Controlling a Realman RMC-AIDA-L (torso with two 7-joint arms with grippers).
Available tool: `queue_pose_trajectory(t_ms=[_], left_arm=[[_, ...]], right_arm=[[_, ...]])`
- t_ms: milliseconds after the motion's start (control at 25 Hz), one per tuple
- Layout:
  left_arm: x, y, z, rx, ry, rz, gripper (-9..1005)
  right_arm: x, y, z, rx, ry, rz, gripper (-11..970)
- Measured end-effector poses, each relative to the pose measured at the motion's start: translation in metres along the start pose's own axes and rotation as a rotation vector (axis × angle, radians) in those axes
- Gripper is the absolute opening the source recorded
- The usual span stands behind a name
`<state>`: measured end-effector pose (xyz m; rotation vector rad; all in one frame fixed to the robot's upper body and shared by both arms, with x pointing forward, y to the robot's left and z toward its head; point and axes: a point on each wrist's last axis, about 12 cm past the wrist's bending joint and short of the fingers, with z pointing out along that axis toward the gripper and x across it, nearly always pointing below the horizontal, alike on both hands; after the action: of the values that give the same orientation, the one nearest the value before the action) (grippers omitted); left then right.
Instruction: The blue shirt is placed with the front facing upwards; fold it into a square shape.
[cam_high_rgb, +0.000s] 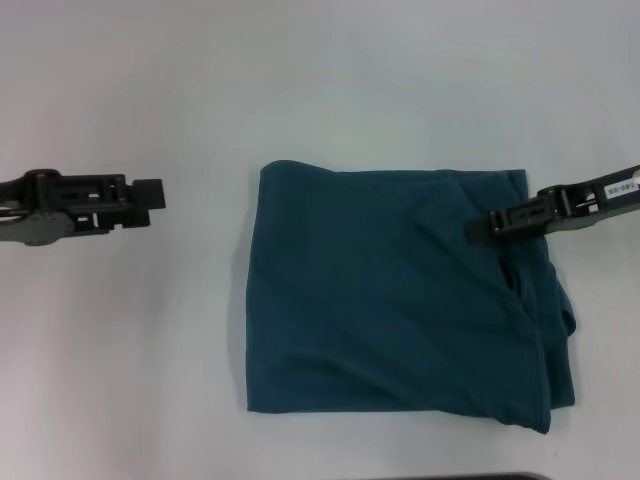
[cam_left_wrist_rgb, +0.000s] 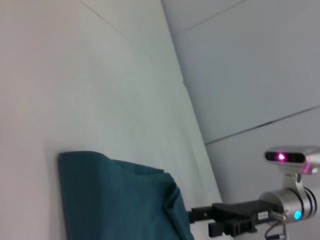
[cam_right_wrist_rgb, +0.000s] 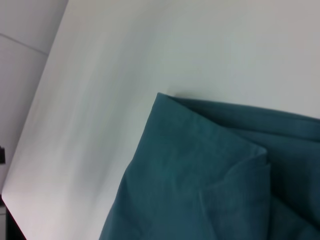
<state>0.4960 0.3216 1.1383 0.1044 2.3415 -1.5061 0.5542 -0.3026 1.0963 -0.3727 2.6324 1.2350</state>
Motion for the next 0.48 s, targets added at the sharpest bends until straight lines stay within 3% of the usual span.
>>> queue_pose_trajectory(t_ms=[480], left_arm=[[0.002, 0.001, -0.003, 0.010, -0.015, 0.000, 578]], right_arm=[[-0.006, 0.000, 0.013, 0.044, 0.004, 0.003, 844]])
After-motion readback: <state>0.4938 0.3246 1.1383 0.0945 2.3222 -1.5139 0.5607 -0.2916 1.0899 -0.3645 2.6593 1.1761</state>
